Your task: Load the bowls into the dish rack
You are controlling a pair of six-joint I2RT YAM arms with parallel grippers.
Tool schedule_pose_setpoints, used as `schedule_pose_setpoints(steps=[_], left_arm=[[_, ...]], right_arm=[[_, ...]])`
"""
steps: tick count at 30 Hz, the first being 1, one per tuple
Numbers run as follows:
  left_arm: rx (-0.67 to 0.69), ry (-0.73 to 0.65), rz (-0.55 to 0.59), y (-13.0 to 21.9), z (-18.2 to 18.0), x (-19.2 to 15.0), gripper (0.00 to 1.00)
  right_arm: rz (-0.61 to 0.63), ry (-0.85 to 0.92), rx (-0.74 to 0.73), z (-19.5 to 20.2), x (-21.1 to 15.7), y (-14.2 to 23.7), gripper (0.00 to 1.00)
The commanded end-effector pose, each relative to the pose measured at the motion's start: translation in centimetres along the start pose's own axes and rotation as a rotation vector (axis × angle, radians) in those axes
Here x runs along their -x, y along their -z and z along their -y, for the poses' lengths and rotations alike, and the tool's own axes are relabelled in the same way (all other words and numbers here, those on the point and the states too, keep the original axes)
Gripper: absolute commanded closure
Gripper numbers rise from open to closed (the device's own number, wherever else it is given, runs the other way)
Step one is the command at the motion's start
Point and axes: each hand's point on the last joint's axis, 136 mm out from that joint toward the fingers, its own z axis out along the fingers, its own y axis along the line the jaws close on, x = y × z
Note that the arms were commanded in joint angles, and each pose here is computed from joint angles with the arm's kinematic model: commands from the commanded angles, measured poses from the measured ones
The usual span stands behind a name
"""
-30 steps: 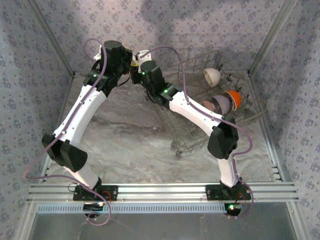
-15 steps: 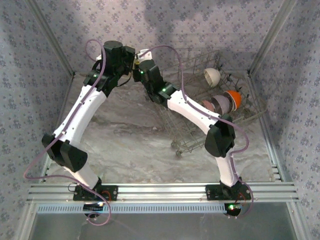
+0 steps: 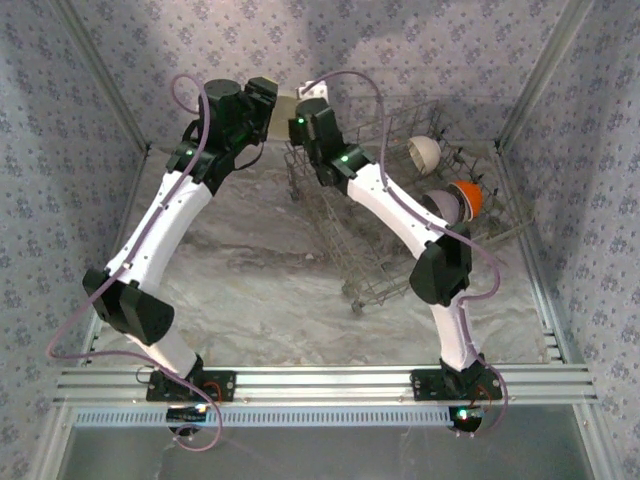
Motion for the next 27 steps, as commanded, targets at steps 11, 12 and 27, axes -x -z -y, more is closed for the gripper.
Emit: schedule_pose_setpoints(steps=[11,12,27], left_arm=[[0.051,-0.256,0.120,3.2,-3.3,6.4,0.34],[0.077,-0.286,0.113,3.1,-4.3,6.8,0.34],[0.212,-0.439,-0.223,-1.9,-11.7,3.9,0.33]], right_arm=[[0.040,0.058,-0.379,15.5,9.3,3.6,1.00],[0.020,0.079,-0.427,17.1,9.0,3.8,1.00],[-0.406,0.367,-0.782,28.2,-1.3,2.8,1.00]])
